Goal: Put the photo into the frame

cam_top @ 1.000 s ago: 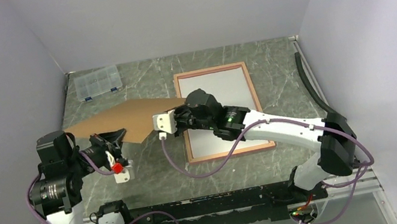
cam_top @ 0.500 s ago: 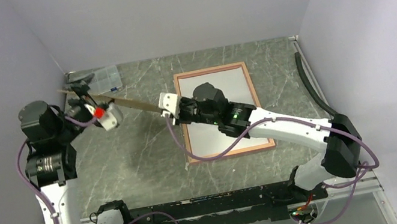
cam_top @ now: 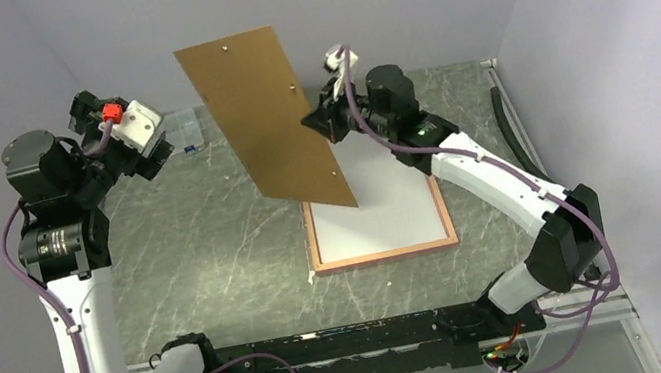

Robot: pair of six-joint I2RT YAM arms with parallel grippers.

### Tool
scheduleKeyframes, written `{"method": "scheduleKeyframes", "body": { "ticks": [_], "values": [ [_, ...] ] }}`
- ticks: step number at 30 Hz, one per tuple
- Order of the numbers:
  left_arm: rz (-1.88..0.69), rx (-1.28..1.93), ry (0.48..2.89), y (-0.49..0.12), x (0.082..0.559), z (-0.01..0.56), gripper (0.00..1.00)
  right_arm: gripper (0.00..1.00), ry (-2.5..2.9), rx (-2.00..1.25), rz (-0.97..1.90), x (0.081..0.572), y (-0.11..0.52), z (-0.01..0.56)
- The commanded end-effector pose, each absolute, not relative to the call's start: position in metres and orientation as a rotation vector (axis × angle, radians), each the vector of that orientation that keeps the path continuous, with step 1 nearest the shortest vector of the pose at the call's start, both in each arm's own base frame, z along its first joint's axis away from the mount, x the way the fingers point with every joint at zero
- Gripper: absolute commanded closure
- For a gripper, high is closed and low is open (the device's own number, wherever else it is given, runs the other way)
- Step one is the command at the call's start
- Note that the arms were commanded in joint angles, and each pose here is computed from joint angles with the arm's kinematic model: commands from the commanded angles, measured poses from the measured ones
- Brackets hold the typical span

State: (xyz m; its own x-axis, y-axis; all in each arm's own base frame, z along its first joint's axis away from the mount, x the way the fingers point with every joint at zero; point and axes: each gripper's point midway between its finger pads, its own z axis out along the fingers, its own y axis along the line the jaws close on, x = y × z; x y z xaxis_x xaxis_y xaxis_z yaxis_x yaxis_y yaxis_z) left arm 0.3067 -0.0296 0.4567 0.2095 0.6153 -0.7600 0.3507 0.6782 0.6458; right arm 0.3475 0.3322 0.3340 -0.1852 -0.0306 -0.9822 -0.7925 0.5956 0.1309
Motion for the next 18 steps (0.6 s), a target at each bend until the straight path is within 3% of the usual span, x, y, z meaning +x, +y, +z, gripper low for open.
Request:
{"method": "scheduleKeyframes", "body": {
  "ticks": [1, 8, 18],
  "values": [
    [0.174, 0.764, 1.502, -0.021, 0.313, 0.444, 0.06, 1.00, 1.560, -0.538, 1.142, 0.338, 0.327, 0.401],
    [-0.031, 0.736, 1.742, -0.028, 0.329, 0.385, 0.08, 1.00, 1.676, -0.346, 1.394, 0.359, 0.280, 0.411],
    [-0.244, 0.783, 1.795, -0.053, 0.329, 0.320, 0.07, 1.00, 1.877, 0.027, 1.459, 0.362, 0.171, 0.364]
  ]
}}
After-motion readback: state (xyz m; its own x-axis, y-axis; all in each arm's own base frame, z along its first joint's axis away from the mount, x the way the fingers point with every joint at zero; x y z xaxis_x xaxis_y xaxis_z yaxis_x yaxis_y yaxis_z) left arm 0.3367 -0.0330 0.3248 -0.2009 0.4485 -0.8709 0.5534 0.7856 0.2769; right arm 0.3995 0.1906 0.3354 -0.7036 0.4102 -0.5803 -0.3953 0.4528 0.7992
